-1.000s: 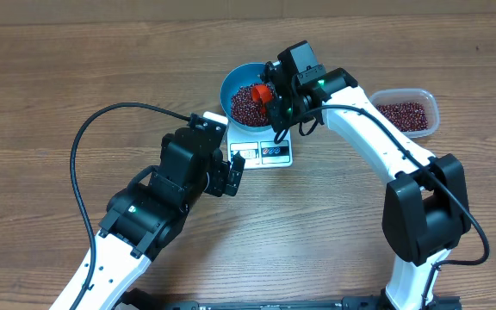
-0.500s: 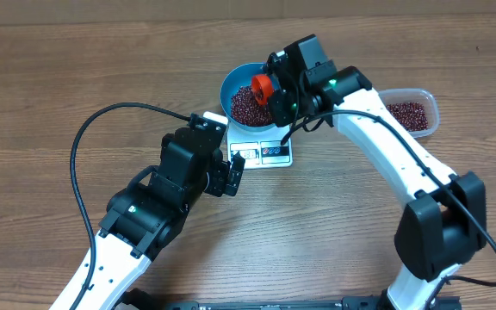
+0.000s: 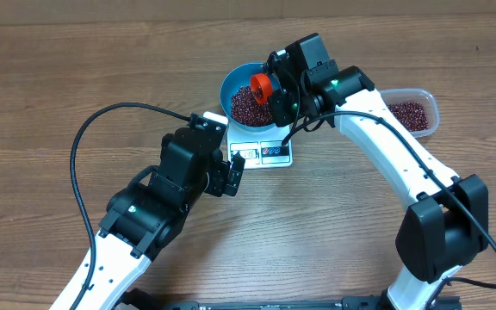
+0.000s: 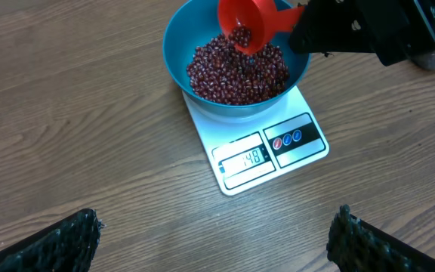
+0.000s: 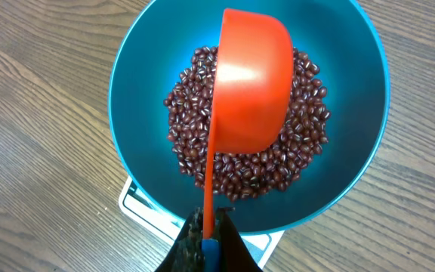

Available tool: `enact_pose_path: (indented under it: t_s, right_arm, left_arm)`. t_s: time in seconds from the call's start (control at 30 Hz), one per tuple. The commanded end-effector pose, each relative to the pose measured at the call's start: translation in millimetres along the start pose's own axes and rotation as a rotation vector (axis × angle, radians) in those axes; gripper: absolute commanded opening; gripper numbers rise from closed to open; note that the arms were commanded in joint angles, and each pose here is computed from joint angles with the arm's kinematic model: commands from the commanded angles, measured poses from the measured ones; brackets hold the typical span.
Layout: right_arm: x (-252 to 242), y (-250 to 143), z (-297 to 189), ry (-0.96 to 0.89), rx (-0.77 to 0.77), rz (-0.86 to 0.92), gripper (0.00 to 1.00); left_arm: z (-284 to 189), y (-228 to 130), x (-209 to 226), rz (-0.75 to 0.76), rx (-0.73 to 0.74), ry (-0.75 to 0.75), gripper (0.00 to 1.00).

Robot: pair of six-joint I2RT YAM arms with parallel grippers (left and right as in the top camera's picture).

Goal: Scoop item into bowl and weigh 150g on scale

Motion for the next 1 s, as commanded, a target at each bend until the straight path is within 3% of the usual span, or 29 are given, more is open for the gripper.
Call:
enact_pose_path:
  t_s: [0.0, 0.17, 0.3, 0.43, 0.57, 0.67, 0.8, 0.87, 0.97]
  right_arm:
    - [5.9, 12.5, -19.9, 0.005, -0.049, -0.017, 0.03]
    - [-15.6, 15.3, -21.6, -0.148, -0.06, -0.063, 0.03]
    - [0.3, 15.1, -20.1, -0.036, -0.061, -0.068, 0.03]
    - [-11.2, 15.1, -21.0, -0.117, -0.059, -0.075, 0.03]
    - [3.7, 15.5, -19.5, -0.032, -0.062, -0.09, 0.03]
    - [-11.7, 13.9, -20.6, -0.149, -0.049, -0.129, 0.03]
    - [4.3, 15.5, -19.2, -0.041, -0.062, -0.094, 0.03]
    - [-6.1, 14.6, -19.8, -0.115, -0.054, -0.124, 0.04]
    - [5.4, 19.4, -19.3, -0.036, -0.08, -0.092, 0.04]
  left_arm:
    - [1.6, -0.5, -0.1, 0.002, 0.002, 0.01, 1.0]
    - [1.6, -0.5, -0.1, 0.002, 0.002, 0.01, 1.0]
    - [1.6, -0.5, -0.1, 0.002, 0.002, 0.01, 0.99]
    - [1.6, -0.5, -0.1, 0.002, 0.002, 0.01, 0.99]
    - [1.6, -0.5, -0.1, 0.002, 0.002, 0.01, 1.0]
    - [1.6, -0.5, -0.1, 0.002, 0.002, 0.01, 0.99]
    - [1.6, -0.5, -0.1, 0.002, 0.002, 0.01, 1.0]
    - [1.6, -0.5, -0.1, 0.002, 0.002, 0.01, 1.0]
    - [1.6, -0.5, -0.1, 0.002, 0.002, 0.01, 1.0]
Point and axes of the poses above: each gripper's point midway between its finger pads, its own z axis out along the fingers, its own x axis along the line the jaws close on, y = z × x, the point moved 3 cm from there along -z, back along the fingers, and after that the axes turned 2 degrees about z, right-handed, at the moved point
